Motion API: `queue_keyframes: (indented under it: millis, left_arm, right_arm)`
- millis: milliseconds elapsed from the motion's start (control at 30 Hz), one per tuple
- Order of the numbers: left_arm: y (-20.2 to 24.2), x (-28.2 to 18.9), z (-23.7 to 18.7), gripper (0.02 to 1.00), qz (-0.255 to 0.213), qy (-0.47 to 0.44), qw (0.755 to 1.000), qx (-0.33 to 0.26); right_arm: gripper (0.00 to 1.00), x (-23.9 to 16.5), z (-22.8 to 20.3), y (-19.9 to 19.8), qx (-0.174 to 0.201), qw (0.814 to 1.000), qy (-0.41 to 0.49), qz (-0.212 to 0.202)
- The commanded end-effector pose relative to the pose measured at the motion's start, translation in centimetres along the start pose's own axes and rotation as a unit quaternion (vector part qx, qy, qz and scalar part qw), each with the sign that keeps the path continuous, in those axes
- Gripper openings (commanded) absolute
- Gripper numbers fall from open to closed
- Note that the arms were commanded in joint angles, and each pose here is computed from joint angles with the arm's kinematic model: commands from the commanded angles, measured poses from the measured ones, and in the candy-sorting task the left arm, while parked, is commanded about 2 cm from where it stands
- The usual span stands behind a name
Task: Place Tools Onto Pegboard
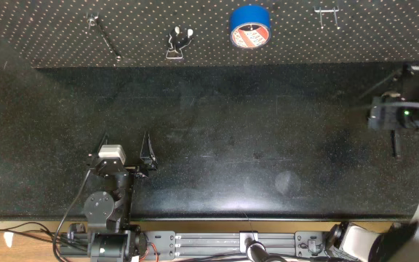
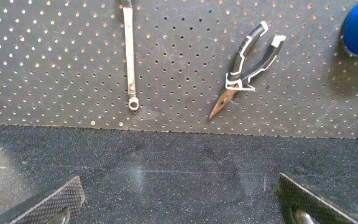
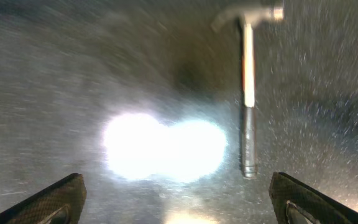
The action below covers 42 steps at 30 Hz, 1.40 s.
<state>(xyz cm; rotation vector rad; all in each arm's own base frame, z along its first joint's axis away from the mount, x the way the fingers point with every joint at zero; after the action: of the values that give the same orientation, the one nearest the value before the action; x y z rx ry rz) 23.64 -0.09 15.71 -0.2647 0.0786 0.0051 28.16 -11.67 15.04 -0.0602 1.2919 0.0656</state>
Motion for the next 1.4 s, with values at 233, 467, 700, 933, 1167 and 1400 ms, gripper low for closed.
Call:
queue_keyframes:
  millis: [233, 467, 700, 933, 1167, 1400]
  left_arm:
    - [-0.1, 0.0, -0.1, 0.996, -0.003, 0.001, 1.000, 0.000]
    - [-0.1, 0.0, -0.1, 0.996, -0.003, 0.001, 1.000, 0.000]
    - [-0.1, 0.0, -0.1, 0.996, -0.003, 0.002, 1.000, 0.000]
    - [-0.1, 0.0, -0.1, 0.996, -0.003, 0.001, 1.000, 0.000]
    - [-0.1, 0.0, -0.1, 0.993, -0.003, 0.001, 1.000, 0.000]
    - [-0.1, 0.0, -0.1, 0.996, -0.003, 0.001, 1.000, 0.000]
  right_arm:
    - [0.963, 5.7, -3.6, -2.3, -0.084, 0.989, 0.114, 0.042]
    - [0.963, 8.3, -5.5, -5.5, -0.058, 0.986, 0.157, 0.018]
    - [0.961, 9.3, -6.6, -6.6, -0.076, 0.983, 0.166, 0.030]
    - [0.963, 10.0, -6.1, -6.9, -0.097, 0.980, 0.173, 0.014]
    - [0.963, 11.1, -5.6, -6.1, -0.120, 0.975, 0.186, 0.014]
    - [0.961, 11.2, -5.6, -6.1, -0.121, 0.975, 0.187, 0.014]
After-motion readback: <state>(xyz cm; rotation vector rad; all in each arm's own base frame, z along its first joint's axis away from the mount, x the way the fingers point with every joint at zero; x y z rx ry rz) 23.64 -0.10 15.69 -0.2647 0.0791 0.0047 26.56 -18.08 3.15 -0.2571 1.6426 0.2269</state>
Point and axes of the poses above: each gripper's point midway between its finger pads, its own x axis out along the fingers, its own y axis along the line the jaws close on, z = x × y, the point moved 1 cm from there along -x, back along the fingers, and after that the axes turned 11 degrees about -x, right-handed, at the moved point
